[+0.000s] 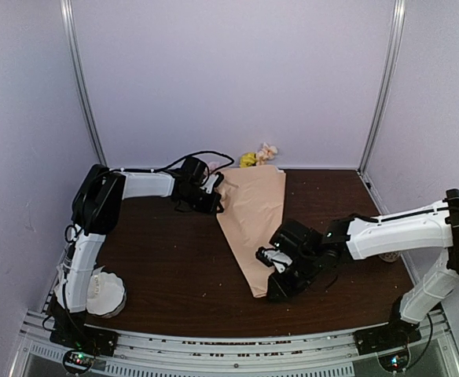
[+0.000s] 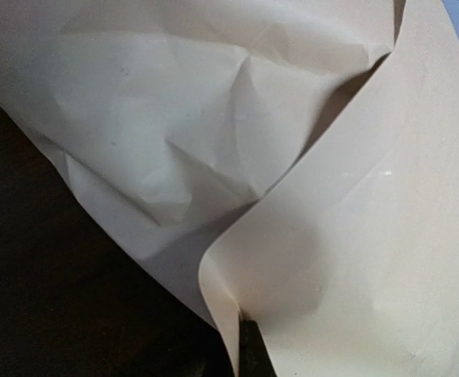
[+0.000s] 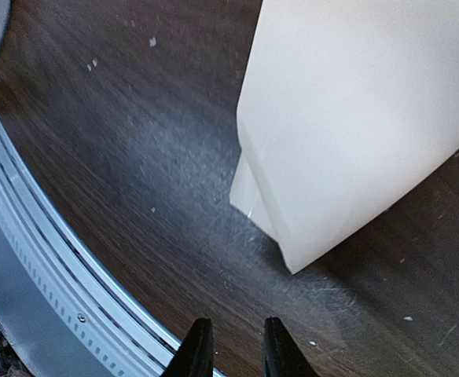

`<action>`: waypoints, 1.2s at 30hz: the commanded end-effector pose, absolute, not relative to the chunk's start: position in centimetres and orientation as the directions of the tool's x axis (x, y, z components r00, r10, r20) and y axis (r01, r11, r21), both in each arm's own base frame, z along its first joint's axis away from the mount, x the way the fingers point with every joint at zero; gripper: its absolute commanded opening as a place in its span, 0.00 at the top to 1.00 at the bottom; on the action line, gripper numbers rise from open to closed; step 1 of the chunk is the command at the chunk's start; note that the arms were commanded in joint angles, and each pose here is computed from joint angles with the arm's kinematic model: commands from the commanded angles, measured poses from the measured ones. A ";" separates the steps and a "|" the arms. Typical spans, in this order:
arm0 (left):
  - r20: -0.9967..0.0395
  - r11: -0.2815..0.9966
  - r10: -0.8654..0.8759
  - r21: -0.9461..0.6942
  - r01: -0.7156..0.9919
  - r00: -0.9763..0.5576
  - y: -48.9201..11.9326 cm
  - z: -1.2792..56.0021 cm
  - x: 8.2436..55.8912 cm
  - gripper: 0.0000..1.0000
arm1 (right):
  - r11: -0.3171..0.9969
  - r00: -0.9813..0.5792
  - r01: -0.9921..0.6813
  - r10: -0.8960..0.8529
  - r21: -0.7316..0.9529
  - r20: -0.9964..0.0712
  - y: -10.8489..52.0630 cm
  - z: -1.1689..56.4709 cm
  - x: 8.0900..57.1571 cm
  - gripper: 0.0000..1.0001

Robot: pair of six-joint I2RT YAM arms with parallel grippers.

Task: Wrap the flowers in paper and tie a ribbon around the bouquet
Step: Press the fold line on the folded bouquet, then pick up the folded bouquet from the center of the board.

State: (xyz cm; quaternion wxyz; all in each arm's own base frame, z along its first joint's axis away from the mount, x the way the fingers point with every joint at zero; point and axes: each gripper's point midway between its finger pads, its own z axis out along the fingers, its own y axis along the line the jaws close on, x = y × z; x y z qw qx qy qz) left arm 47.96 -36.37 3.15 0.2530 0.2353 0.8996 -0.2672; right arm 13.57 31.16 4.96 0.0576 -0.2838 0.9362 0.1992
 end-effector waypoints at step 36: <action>-0.566 0.752 0.258 -0.391 0.530 -0.783 -35.7 3.1 48.9 1.00 | 0.627 -0.926 -0.016 0.284 0.779 -0.248 30.6 5.4 36.2 0.81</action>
